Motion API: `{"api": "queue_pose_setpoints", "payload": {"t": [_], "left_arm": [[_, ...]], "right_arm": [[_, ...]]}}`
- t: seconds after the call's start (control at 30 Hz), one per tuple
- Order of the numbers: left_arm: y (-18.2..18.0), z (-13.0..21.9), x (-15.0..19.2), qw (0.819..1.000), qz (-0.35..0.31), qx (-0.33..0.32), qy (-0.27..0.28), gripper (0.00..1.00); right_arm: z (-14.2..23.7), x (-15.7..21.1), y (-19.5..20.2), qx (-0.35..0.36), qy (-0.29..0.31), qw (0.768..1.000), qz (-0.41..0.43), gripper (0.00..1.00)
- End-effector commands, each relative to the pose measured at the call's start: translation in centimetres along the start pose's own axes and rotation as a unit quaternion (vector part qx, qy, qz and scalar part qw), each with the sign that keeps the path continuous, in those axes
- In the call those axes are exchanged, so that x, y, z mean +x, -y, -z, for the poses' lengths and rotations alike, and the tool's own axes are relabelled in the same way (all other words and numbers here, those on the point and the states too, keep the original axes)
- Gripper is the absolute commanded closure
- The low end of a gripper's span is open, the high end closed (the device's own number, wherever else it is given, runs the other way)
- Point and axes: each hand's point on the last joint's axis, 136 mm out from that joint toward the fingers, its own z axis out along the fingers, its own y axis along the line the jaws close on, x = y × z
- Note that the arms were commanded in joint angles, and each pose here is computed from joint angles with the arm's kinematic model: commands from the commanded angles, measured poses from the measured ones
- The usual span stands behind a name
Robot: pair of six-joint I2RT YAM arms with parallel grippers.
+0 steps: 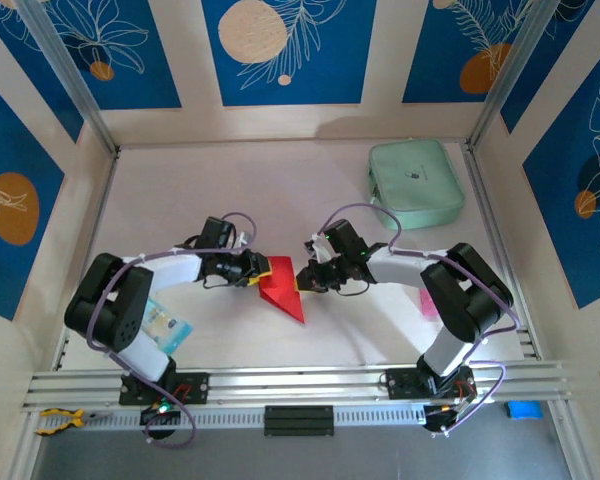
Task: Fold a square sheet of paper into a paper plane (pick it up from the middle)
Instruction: Fourth fold the wing at the center of the table.
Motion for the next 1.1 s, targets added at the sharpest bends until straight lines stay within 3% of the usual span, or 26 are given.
{"api": "queue_pose_setpoints", "payload": {"t": [0.0,0.1,0.23,0.37,0.57,0.63,0.77,0.93,1.07], "left_arm": [[1.4,-0.1,-1.2,0.999,-0.004,0.031,0.009,0.81],[1.3,-0.2,-1.9,0.999,0.009,0.033,0.031,0.92],[0.8,0.8,-2.9,0.996,0.024,0.012,0.081,1.00],[0.5,1.9,-3.7,0.990,0.041,0.000,0.136,1.00],[0.6,2.0,-3.5,0.986,0.050,-0.010,0.161,1.00],[0.9,2.1,-3.2,0.985,0.046,-0.010,0.164,1.00],[1.6,1.9,-2.8,0.988,0.035,0.003,0.152,0.85],[2.1,1.7,-2.4,0.991,0.022,0.012,0.133,0.74],[2.6,1.7,-2.3,0.992,0.019,0.020,0.127,0.74]], "right_arm": [[0.6,0.1,-0.1,0.001,0.001,1.000,0.001,0.90],[1.3,-0.1,0.3,0.028,0.015,1.000,0.000,0.84],[3.2,-0.5,1.0,0.084,0.053,0.995,0.004,0.66],[5.0,-1.0,1.2,0.136,0.094,0.986,0.020,0.54],[5.7,-1.7,0.5,0.168,0.167,0.967,0.092,0.49],[5.1,-1.6,-0.7,0.168,0.200,0.951,0.165,0.49],[3.1,-0.2,-2.9,0.172,0.216,0.910,0.310,0.50],[0.4,1.0,-3.5,0.212,0.192,0.860,0.424,0.52],[-0.9,0.8,-3.0,0.261,0.191,0.829,0.456,0.52]]}}
